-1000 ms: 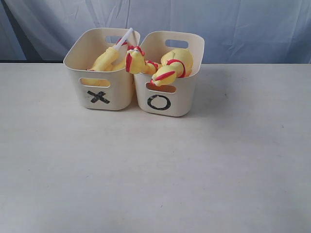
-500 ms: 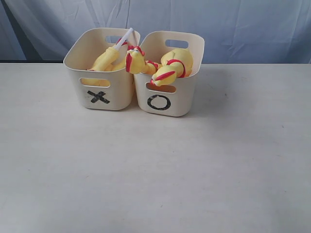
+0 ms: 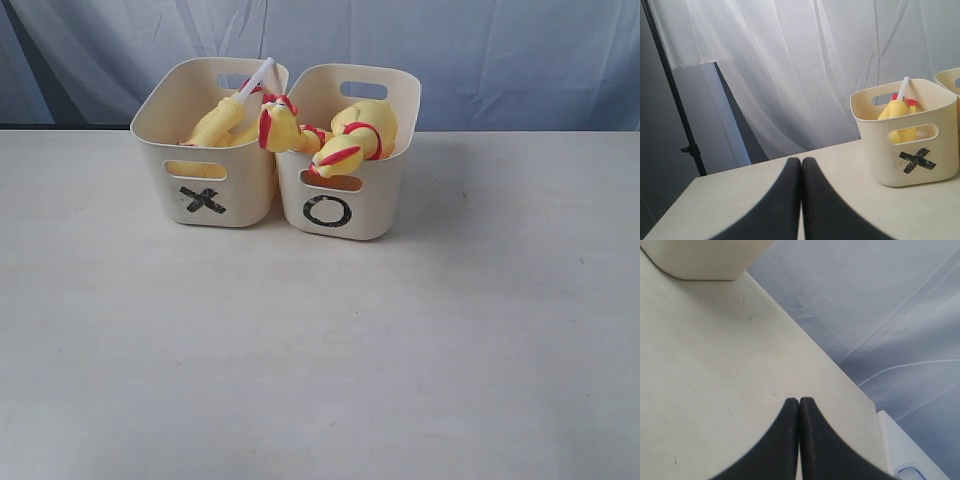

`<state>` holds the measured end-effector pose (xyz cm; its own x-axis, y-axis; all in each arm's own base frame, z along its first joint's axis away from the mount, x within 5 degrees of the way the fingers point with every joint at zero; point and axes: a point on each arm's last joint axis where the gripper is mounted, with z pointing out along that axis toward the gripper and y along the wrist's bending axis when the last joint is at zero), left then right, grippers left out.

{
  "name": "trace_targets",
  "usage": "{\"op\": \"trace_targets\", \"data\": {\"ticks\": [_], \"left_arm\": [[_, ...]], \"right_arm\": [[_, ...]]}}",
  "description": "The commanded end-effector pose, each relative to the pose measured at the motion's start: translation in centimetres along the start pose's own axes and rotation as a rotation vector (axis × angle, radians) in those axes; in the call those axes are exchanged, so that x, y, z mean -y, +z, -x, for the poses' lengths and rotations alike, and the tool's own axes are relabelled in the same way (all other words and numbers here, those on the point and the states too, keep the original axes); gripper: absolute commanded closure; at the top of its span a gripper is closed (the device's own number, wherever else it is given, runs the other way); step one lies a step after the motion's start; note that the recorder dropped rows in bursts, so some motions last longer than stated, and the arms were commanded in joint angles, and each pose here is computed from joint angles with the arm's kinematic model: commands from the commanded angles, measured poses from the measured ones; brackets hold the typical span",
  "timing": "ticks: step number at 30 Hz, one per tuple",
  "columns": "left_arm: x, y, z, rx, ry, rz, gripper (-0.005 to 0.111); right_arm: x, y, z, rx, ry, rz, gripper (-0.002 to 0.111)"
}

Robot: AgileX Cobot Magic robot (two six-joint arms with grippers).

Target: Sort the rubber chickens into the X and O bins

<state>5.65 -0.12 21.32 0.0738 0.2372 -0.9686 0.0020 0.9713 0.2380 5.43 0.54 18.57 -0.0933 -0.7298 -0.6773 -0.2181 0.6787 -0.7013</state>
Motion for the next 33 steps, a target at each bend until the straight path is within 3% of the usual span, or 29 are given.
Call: {"op": "trace_targets", "data": {"ticks": [1, 5, 13, 24, 33], "left_arm": [[0.38, -0.06, -0.79, -0.072, -0.002, -0.040, 0.106], [0.71, -0.16, -1.47, -0.147, 0.000, -0.076, 0.106], [0.81, -0.20, -1.68, -0.171, 0.000, -0.088, 0.106], [0.81, -0.20, -1.68, -0.171, 0.000, -0.088, 0.106], [0.81, -0.20, -1.68, -0.171, 0.000, -0.088, 0.106]], "right_arm": [[0.16, -0.02, 0.14, 0.022, 0.005, -0.023, 0.108], [0.17, -0.02, 0.13, 0.019, 0.001, -0.025, 0.108], [0.14, -0.02, 0.11, 0.018, 0.039, -0.020, 0.108], [0.12, -0.02, 0.10, 0.022, 0.586, -0.014, 0.108], [0.12, -0.02, 0.10, 0.022, 0.621, -0.014, 0.108]]}}
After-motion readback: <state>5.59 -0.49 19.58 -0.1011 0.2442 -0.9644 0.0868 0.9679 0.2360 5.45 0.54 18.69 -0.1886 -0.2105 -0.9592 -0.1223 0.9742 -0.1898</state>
